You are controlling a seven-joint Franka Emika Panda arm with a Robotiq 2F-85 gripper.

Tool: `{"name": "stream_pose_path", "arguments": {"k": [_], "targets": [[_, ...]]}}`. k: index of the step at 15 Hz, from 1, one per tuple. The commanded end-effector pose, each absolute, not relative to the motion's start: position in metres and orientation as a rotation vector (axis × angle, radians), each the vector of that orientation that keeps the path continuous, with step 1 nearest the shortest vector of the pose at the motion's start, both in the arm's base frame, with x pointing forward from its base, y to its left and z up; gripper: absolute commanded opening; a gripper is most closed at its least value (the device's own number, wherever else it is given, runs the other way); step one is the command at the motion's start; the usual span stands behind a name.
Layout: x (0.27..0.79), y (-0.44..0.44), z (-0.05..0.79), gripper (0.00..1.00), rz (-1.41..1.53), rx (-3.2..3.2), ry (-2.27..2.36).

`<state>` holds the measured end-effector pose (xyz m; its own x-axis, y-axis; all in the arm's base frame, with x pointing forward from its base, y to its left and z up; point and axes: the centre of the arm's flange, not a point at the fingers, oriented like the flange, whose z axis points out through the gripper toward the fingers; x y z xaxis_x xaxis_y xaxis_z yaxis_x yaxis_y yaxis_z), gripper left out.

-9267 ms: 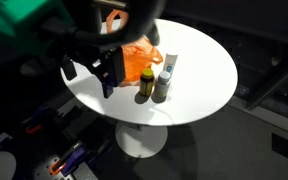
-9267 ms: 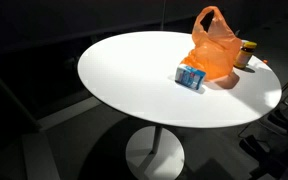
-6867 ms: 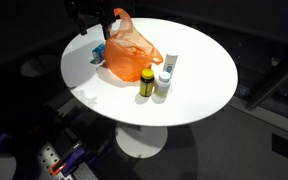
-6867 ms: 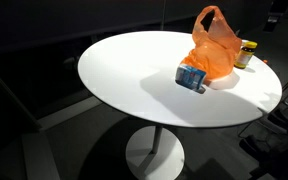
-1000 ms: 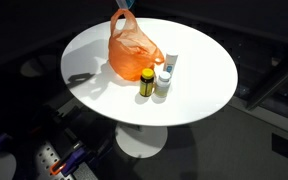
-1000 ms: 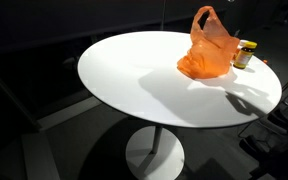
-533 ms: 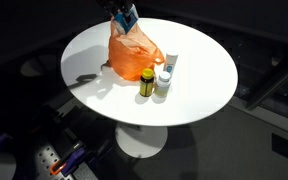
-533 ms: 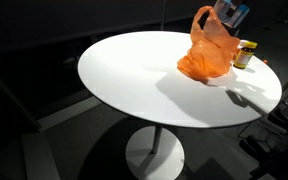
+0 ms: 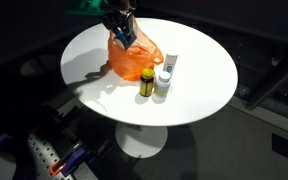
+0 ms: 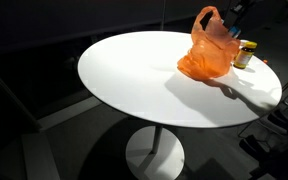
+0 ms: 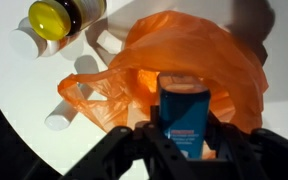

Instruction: Pick up the mentos packet and put it in the orange plastic

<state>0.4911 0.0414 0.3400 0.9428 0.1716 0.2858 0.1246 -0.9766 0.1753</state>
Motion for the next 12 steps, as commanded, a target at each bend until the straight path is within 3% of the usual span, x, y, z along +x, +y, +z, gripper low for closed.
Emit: {"name": "stream_pose_path", "arguments": {"k": [1, 3, 4, 5, 9, 12], "targets": [[0.499, 0.047, 0.331, 0.18, 0.473, 2.933, 0.227], [0.496, 0.055, 0.325, 0.18, 0.45, 2.94, 0.256], [0.495, 0.059, 0.322, 0.48, 0.433, 2.946, 0.269], [0.494, 0.062, 0.321, 0.69, 0.424, 2.947, 0.282], [0.485, 0.069, 0.33, 0.97, 0.392, 2.955, 0.329], [0.477, 0.069, 0.345, 1.0, 0.311, 2.975, 0.317]]}}
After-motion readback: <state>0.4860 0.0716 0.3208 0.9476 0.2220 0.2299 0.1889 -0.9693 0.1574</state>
